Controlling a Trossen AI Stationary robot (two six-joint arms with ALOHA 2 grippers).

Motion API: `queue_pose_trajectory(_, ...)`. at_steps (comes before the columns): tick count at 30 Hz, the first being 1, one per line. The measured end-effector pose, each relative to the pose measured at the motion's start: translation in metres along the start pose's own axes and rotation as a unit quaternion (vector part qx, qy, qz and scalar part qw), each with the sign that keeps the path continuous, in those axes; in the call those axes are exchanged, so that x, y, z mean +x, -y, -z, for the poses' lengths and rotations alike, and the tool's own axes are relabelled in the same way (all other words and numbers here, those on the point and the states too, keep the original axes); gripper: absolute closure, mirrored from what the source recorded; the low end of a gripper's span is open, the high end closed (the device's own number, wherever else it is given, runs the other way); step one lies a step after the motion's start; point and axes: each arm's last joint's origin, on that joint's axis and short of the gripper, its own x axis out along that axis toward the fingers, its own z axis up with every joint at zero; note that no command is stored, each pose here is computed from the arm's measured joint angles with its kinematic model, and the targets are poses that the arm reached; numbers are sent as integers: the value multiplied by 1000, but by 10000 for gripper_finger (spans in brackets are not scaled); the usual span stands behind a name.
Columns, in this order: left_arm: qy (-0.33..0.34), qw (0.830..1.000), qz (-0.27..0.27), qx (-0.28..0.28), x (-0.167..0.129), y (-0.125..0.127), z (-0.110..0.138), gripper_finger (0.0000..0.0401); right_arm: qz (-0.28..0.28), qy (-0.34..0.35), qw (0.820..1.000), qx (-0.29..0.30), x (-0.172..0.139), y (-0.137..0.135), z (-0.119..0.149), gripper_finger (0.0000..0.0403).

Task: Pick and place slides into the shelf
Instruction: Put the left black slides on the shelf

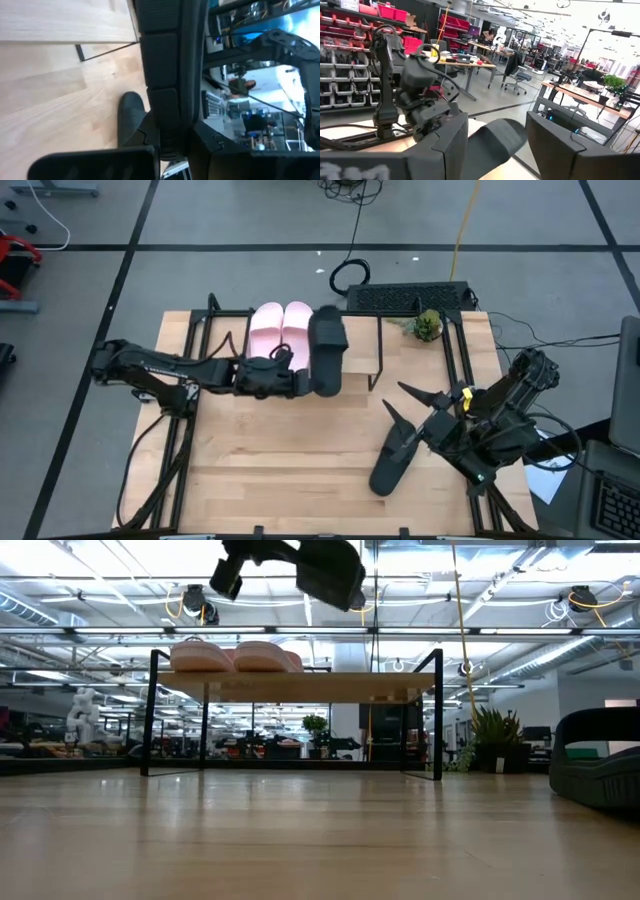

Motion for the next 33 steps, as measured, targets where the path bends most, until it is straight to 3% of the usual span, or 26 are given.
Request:
queue_pose_trajectory(11, 20, 1000, 2, -15, -8, 6, 47, 362, 0, 0, 1000, -30, 0, -8, 7, 216)
queue_pose_trajectory(21, 29, 999, 12, -37, -15, 8, 90, 362, 14, -4, 998, -55, 9, -17, 30, 216)
queue_pose_trajectory(28, 3, 999, 14, -51, -3, -1, 125, 362, 30, -8, 998, -50, 19, -18, 36, 216)
queue_pose_trajectory(33, 0, 999, 14, -41, 8, -7, 135, 362, 42, -11, 998, -49, 27, -17, 37, 216)
